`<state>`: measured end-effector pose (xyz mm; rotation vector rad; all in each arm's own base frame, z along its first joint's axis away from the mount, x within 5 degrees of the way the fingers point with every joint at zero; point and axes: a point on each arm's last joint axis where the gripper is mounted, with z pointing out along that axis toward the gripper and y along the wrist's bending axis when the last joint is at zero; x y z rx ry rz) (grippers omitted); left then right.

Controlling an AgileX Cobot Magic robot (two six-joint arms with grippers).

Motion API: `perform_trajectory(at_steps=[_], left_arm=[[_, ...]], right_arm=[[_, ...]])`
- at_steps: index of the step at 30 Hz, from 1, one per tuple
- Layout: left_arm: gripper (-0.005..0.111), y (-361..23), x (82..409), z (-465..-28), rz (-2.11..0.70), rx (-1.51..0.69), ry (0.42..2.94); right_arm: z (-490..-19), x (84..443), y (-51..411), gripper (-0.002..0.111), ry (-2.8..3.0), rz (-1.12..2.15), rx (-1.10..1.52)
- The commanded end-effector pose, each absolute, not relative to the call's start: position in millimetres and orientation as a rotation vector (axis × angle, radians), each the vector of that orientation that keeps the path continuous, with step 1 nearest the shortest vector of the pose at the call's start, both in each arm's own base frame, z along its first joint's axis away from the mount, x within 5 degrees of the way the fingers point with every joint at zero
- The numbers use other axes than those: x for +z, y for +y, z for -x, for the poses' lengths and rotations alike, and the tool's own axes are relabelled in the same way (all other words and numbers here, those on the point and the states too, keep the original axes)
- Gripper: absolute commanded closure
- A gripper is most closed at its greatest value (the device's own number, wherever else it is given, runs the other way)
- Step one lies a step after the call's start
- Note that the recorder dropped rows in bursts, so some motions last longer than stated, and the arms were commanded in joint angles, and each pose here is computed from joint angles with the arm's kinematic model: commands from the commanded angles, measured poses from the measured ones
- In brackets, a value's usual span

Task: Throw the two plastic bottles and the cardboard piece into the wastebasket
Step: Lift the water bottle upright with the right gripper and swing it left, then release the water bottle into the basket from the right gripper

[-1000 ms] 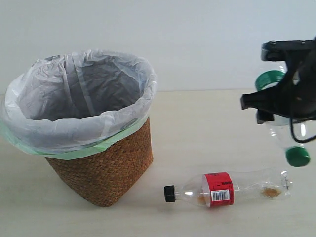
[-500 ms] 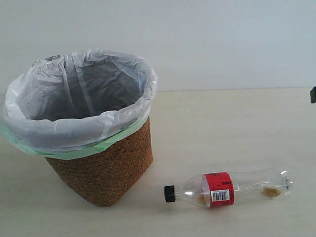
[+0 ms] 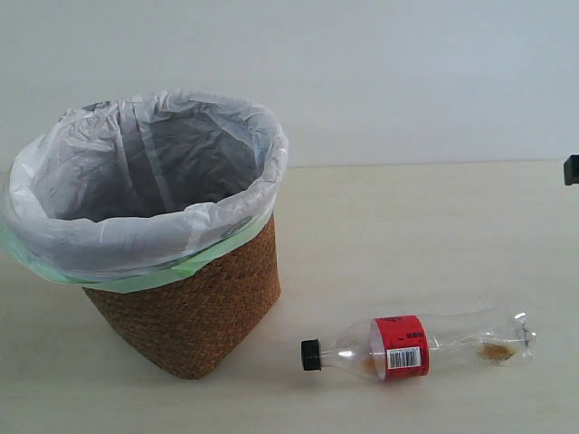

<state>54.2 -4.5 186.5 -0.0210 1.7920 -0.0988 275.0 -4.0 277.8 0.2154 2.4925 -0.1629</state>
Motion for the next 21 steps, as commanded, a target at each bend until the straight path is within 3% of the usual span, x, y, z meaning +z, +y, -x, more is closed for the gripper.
perform_trajectory(at_steps=[1,4,7,12,14,18,19,21], left_arm=[[0.103,-4,185,-54,0.027,-0.101,1.792],[0.103,-4,185,-54,0.027,-0.101,1.792],[0.103,-4,185,-54,0.027,-0.101,1.792],[0.103,-4,185,-54,0.027,-0.101,1.792],[0.103,-4,185,-54,0.027,-0.101,1.792],[0.103,-4,185,-54,0.027,-0.101,1.792],[0.103,-4,185,-54,0.027,-0.101,1.792],[0.103,-4,185,-54,0.027,-0.101,1.792]], right_arm=[[-289,262,19,0.108,2.513,-0.165,-0.059],[-303,259,56,0.108,2.516,-0.069,0.044],[-317,284,105,0.108,2.458,0.046,0.163],[-309,377,205,0.104,2.224,0.282,0.652],[-300,407,234,0.087,2.142,0.384,0.878],[-306,433,256,0.024,2.100,0.360,1.063],[-309,431,257,0.019,2.125,0.340,1.050],[-318,420,253,0.024,2.194,0.298,0.922]])
